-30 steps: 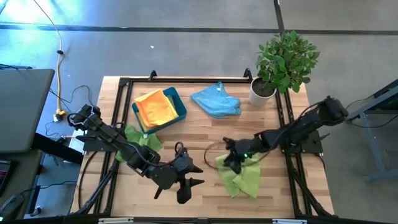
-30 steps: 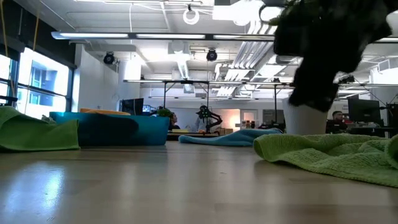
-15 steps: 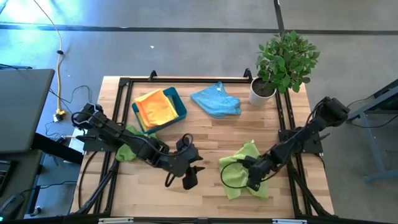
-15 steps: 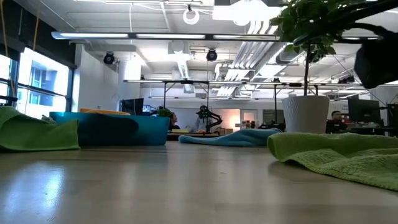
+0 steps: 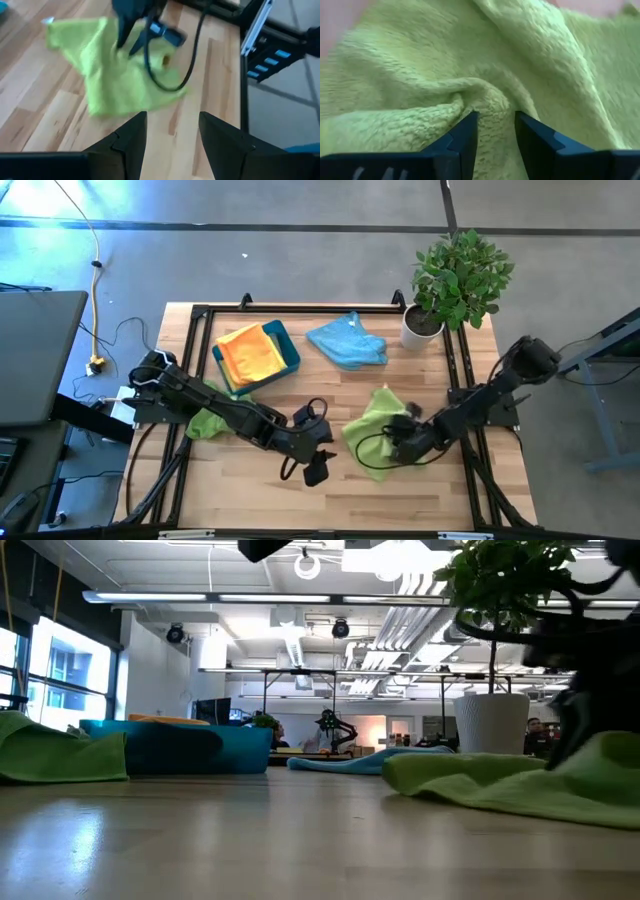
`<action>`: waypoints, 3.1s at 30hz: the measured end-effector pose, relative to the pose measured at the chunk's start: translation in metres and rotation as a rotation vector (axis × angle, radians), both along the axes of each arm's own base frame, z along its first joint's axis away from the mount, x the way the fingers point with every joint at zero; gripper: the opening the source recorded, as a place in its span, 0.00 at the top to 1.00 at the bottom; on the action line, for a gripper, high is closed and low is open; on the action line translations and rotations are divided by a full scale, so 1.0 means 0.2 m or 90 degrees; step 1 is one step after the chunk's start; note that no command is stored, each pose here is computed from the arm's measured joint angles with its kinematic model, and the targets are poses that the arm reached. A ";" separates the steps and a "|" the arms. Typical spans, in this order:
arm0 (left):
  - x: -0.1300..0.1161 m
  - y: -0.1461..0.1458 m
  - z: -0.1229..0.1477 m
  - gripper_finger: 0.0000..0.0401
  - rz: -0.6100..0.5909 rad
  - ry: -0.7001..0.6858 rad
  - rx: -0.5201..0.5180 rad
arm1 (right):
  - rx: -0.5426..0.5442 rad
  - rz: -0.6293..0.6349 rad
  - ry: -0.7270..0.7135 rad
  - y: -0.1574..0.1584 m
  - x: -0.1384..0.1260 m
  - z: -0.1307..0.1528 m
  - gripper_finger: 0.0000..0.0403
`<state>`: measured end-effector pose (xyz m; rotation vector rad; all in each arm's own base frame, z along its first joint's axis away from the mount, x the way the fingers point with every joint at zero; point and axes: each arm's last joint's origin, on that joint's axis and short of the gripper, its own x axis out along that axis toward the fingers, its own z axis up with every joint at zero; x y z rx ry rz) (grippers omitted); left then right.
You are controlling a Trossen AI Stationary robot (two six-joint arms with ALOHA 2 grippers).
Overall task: Fold microfiber towels
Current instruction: Fold the right green microfiber cloth
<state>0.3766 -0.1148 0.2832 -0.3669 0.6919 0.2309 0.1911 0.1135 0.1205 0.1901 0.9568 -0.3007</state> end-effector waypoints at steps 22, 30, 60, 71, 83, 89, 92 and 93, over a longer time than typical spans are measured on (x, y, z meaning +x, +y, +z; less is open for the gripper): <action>0.01 0.05 -0.06 0.58 -0.049 0.065 0.086 | 0.268 -0.106 0.047 0.22 0.07 0.18 0.70; 0.13 0.15 -0.27 0.58 -0.053 0.119 0.134 | 0.144 -0.245 0.095 0.19 -0.06 0.08 0.70; 0.25 -0.17 -0.70 0.58 -0.152 0.155 -0.185 | -0.019 -0.206 0.057 -0.10 0.24 0.24 0.70; 0.30 -0.06 -0.52 0.58 -0.200 0.035 -0.022 | 0.168 -0.201 0.073 0.19 0.17 0.35 0.70; 0.34 0.33 -0.57 0.58 -0.248 0.120 0.227 | 0.155 -0.309 0.046 0.34 0.06 0.24 0.70; 0.33 0.51 -0.58 0.58 -0.238 0.158 0.251 | 0.112 -0.365 0.076 0.37 0.09 0.09 0.70; 0.34 0.56 -0.58 0.58 -0.236 0.156 0.235 | 0.090 -0.379 0.084 0.37 0.09 0.03 0.70; 0.34 0.57 -0.58 0.58 -0.236 0.155 0.227 | 0.084 -0.382 0.084 0.36 0.10 0.02 0.70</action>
